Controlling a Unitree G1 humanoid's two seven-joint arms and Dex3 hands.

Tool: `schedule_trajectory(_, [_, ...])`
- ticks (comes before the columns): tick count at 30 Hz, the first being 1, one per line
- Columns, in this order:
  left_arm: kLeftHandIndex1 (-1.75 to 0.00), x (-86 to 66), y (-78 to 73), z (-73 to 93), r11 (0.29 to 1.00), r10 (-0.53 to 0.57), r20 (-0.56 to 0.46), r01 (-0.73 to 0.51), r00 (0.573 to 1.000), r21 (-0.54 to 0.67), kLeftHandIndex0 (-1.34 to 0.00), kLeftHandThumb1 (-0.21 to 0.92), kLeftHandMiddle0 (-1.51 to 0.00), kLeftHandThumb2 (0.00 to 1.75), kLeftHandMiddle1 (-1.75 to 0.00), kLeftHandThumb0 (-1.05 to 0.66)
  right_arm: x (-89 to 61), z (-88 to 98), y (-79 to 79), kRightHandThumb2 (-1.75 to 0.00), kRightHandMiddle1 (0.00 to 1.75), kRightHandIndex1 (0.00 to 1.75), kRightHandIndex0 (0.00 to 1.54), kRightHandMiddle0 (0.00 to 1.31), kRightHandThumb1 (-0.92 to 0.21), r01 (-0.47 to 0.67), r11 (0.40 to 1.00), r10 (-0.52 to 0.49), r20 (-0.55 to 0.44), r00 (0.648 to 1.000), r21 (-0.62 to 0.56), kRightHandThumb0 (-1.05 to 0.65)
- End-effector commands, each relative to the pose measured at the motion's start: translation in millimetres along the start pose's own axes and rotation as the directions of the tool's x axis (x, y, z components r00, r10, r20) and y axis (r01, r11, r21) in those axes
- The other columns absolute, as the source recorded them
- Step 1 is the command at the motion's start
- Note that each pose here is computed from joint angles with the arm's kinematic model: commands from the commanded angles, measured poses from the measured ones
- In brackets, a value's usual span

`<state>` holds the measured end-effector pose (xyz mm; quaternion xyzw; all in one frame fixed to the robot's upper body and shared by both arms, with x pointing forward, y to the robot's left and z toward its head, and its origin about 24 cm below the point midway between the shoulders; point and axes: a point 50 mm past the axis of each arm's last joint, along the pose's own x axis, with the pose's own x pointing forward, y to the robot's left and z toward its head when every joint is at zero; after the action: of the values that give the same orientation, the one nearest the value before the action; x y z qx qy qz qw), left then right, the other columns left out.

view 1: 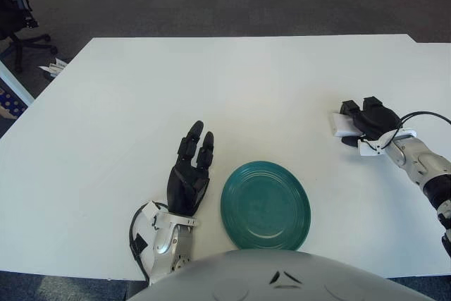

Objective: Put the charger into the plate.

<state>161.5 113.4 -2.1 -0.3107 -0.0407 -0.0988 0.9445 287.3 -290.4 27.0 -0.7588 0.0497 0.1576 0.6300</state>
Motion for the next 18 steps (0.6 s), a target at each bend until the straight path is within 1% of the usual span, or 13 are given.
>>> schedule_trajectory(1, [-0.38,-1.7,1.0,-14.3,0.997,0.042,-0.039,-0.044,0.998,-0.062,0.00,0.92,-0.09,1.13,0.00,-1.05,-11.4,2.2,29.3,-0.93,1.75,1.75,0.72,0.38,-0.63,-0.156,0.988,0.156,0.006,0.988,-0.015,-0.40])
schedule_trajectory(5, [-0.38,-0.7,3.8,-14.4,0.997,0.044,-0.041,-0.047,0.998,-0.062,0.00,0.92,-0.09,1.13,0.00,-1.05,0.3,0.2,13.6,-0.91,1.75,1.75,0.71,0.37,-0.64,-0.123,0.992,0.123,0.001,0.992,-0.024,-0.39])
schedule_trajectory(7, [-0.37,-0.1,5.4,-14.5,0.997,0.044,-0.043,-0.047,0.998,-0.061,0.00,0.92,-0.09,1.13,0.00,-1.05,6.5,-1.7,-0.3,-0.91,1.75,1.75,0.71,0.37,-0.64,-0.086,0.996,0.086,0.004,0.996,-0.025,-0.39])
schedule_trajectory(8, [-0.37,0.1,5.9,-14.6,0.997,0.044,-0.044,-0.047,0.998,-0.061,0.00,0.92,-0.09,1.13,0.00,-1.05,9.4,-3.0,-10.9,-0.91,1.75,1.75,0.71,0.37,-0.64,-0.057,0.998,0.057,0.009,0.998,-0.027,-0.39])
schedule_trajectory(9, [-0.37,0.4,6.5,-14.6,0.997,0.044,-0.045,-0.047,0.998,-0.060,0.00,0.92,-0.08,1.13,0.00,-1.05,11.4,-3.6,-18.0,-0.92,1.75,1.75,0.72,0.38,-0.63,-0.038,0.999,0.038,0.013,0.999,-0.028,-0.39])
schedule_trajectory(11, [-0.36,1.1,7.5,-14.6,0.997,0.043,-0.045,-0.046,0.998,-0.060,0.00,0.92,-0.08,1.13,0.00,-1.05,13.1,-3.0,-29.4,-0.93,1.75,1.75,0.72,0.38,-0.62,-0.006,1.000,0.007,0.026,1.000,-0.025,-0.40])
schedule_trajectory(14, [-0.35,2.8,8.3,-14.5,0.997,0.041,-0.043,-0.044,0.998,-0.061,0.00,0.92,-0.08,1.13,0.00,-1.05,12.5,2.8,-51.9,-0.96,1.75,1.75,0.75,0.40,-0.60,0.068,0.998,-0.068,0.063,0.996,0.005,-0.40])
schedule_trajectory(17, [-0.34,4.2,9.2,-14.6,0.997,0.041,-0.043,-0.043,0.998,-0.063,0.00,0.92,-0.07,1.13,0.00,-1.05,9.9,9.0,-64.2,-1.00,1.75,1.75,0.77,0.42,-0.57,0.112,0.993,-0.113,0.088,0.990,0.025,-0.41])
schedule_trajectory(18, [-0.34,4.9,9.5,-14.8,0.997,0.041,-0.044,-0.044,0.998,-0.064,0.00,0.92,-0.07,1.13,0.00,-1.05,7.0,13.5,-69.5,-1.00,1.75,1.75,0.78,0.42,-0.57,0.129,0.991,-0.131,0.106,0.986,0.027,-0.41])
